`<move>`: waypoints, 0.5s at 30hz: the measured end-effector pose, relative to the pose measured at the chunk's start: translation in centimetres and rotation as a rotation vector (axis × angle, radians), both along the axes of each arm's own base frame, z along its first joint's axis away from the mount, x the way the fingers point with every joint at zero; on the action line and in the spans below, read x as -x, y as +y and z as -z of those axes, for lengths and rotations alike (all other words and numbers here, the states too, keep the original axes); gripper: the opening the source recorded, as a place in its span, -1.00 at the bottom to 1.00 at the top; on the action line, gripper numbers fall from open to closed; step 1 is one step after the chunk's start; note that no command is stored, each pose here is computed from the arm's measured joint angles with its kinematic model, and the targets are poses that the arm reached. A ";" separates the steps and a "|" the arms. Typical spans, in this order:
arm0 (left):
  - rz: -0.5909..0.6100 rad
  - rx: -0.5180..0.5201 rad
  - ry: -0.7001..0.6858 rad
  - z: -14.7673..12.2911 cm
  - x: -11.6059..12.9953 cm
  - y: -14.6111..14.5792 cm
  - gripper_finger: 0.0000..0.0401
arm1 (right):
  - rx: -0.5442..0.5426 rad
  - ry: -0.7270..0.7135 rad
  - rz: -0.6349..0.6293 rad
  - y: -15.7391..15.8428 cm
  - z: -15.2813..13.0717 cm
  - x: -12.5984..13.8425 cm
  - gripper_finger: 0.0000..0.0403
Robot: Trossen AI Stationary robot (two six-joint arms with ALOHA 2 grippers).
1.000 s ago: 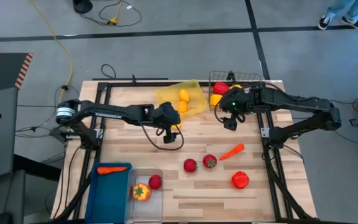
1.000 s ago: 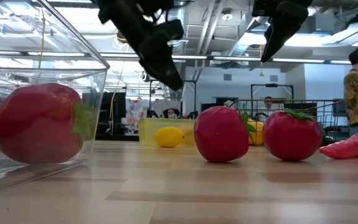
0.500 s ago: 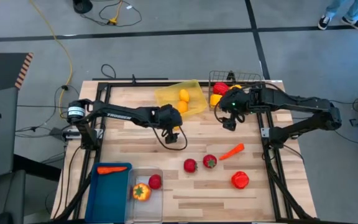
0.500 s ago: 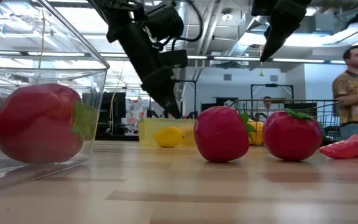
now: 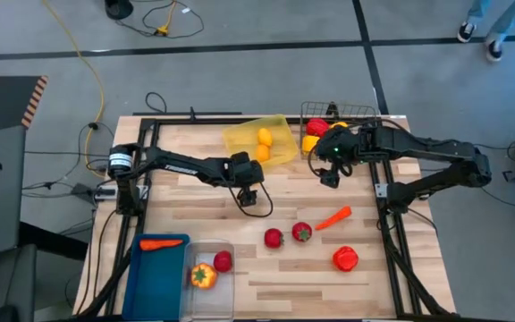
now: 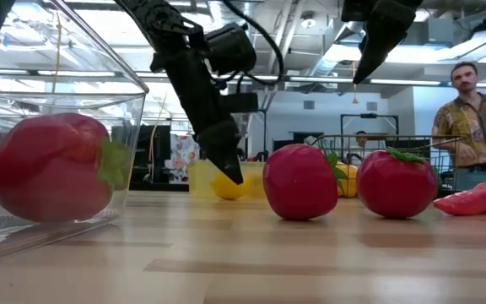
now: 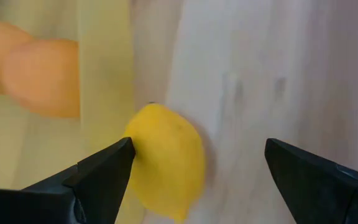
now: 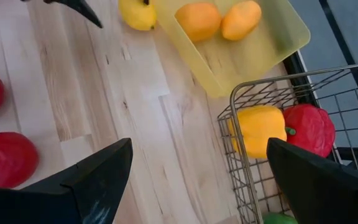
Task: Sort produce into baskets
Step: Put the lemon into the yellow bin
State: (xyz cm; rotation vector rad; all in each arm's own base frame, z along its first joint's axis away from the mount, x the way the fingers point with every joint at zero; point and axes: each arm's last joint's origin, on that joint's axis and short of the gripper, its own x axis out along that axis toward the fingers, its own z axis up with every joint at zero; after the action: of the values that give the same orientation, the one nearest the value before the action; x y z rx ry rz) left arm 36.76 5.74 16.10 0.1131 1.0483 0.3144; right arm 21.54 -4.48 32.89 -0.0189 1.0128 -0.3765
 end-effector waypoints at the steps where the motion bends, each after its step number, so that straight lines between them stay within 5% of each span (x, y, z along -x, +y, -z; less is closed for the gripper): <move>1: -0.006 -0.019 0.008 0.1 0.0 0.1 0.75 | 0.000 0.000 0.000 0.0 0.0 0.0 0.97; 15: -0.017 -0.051 0.028 0.1 0.2 0.5 0.74 | 0.001 0.001 -0.001 0.0 0.0 0.0 0.97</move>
State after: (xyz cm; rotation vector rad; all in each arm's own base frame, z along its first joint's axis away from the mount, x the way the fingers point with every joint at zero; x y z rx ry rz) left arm 36.54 6.26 16.01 0.1551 1.0695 0.3558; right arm 21.54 -4.47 32.89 -0.0201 1.0133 -0.3765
